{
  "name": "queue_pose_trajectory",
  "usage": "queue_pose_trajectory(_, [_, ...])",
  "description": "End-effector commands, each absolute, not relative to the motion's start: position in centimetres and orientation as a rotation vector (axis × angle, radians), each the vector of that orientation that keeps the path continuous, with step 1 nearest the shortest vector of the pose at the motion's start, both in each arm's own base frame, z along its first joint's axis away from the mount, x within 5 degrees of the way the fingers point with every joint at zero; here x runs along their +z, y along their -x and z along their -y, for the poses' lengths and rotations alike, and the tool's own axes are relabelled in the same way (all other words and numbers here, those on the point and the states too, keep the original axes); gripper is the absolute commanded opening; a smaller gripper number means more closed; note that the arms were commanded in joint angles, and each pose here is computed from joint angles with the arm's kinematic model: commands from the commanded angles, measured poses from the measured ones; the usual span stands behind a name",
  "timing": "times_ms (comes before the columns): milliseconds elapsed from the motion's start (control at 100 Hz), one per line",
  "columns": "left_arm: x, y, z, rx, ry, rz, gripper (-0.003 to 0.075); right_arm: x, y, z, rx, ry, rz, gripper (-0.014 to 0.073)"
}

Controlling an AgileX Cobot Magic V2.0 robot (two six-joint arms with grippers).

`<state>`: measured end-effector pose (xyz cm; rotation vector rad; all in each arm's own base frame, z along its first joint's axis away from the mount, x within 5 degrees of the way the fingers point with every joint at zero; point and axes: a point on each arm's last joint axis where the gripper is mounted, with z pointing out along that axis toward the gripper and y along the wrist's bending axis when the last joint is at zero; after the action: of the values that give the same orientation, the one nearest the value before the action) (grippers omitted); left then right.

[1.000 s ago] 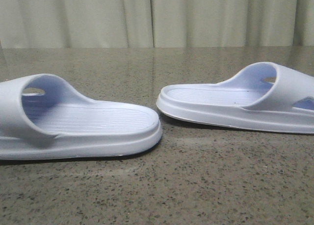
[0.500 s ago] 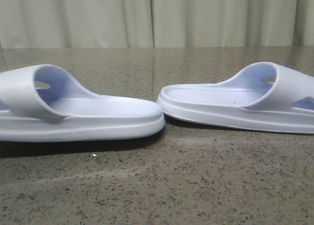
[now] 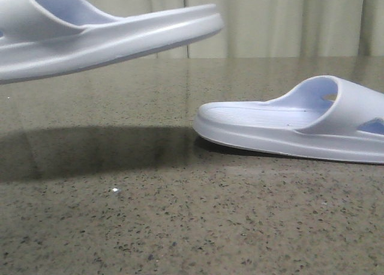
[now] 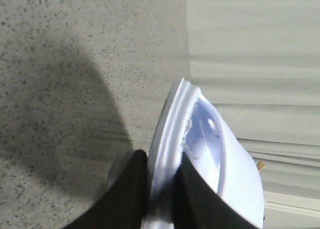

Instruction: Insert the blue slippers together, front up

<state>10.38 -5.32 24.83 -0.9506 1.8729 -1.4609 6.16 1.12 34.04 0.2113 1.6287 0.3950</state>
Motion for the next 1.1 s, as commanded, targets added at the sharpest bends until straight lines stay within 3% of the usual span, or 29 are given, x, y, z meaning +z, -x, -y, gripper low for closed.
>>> queue_pose_trajectory(0, [26.4, -10.4, 5.4, -1.532, 0.941, -1.808, 0.0016, 35.0, -7.0, -0.9, 0.381, -0.226, -1.573, 0.0435])
queue_pose_trajectory(370, [26.2, -10.4, 5.4, -1.509, 0.923, -1.826, 0.0016, 30.0, -11.8, -0.9, 0.479, -0.468, -1.832, 0.0433])
queue_pose_trajectory(1090, [26.2, -10.4, 5.4, -1.506, 0.923, -1.827, 0.0016, 25.3, -16.9, -1.4, 0.572, -0.734, -2.1, 0.0433])
